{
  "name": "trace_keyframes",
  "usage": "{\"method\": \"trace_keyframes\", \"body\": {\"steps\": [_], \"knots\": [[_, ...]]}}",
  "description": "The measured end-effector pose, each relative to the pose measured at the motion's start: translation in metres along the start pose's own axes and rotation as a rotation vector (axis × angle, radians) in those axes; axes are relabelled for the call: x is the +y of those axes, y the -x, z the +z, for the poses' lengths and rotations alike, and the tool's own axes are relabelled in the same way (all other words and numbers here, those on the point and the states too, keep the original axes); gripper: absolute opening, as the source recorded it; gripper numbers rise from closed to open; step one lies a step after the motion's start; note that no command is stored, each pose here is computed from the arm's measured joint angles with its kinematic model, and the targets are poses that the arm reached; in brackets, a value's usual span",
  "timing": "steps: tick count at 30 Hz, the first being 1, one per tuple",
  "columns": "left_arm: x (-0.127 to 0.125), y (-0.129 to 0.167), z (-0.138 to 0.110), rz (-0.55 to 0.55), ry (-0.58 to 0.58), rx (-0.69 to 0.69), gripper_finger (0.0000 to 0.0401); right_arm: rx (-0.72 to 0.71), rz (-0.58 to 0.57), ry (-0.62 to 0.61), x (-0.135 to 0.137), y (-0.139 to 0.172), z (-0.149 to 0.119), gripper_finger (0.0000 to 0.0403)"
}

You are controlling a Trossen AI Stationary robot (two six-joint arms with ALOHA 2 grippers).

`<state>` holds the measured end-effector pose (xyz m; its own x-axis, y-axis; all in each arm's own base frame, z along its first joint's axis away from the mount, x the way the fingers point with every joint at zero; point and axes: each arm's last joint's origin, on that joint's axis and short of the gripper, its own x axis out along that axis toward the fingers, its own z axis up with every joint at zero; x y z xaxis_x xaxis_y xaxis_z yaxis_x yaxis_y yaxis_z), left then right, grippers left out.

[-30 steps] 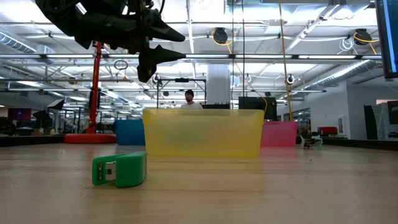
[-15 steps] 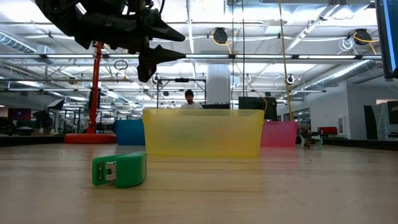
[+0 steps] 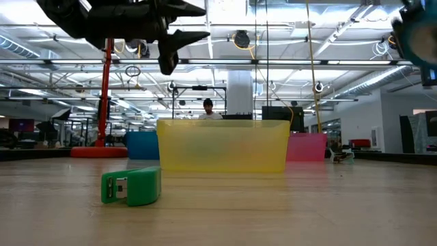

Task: Pick and place Stapler, Stapler remover, tape
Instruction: Put the blue tape into the pink bin

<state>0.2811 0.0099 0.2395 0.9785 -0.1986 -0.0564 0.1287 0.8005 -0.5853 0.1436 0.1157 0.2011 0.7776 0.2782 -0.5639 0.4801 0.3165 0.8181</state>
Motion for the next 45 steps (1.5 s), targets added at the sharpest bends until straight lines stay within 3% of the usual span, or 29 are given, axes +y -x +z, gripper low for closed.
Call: {"method": "trace_keyframes", "body": {"steps": [5,11,15,22,31,45], "knots": [[-0.006,-0.002,-0.003,-0.011,-0.004,-0.004,0.0166,-0.322,0.217,0.148,0.027,0.003,0.031,0.0033],[-0.019,-0.003,-0.001,-0.050,-0.036,-0.093,0.0166,-0.600,0.285,0.328,0.043,0.000,0.074,0.0033],[-0.026,-0.003,0.002,-0.068,-0.059,-0.159,0.0166,-0.709,0.308,0.373,0.047,-0.005,0.099,0.0033],[-0.034,-0.009,0.013,-0.011,-0.083,-0.215,0.0166,-0.649,0.334,0.381,0.055,-0.026,0.129,0.0033],[-0.047,-0.023,0.037,0.130,-0.178,-0.064,0.0166,-0.609,0.349,0.430,0.075,-0.039,0.156,0.0033],[-0.044,-0.034,0.036,0.112,-0.178,-0.097,0.0166,-0.624,0.345,0.428,0.078,-0.036,0.164,0.0033]]}}
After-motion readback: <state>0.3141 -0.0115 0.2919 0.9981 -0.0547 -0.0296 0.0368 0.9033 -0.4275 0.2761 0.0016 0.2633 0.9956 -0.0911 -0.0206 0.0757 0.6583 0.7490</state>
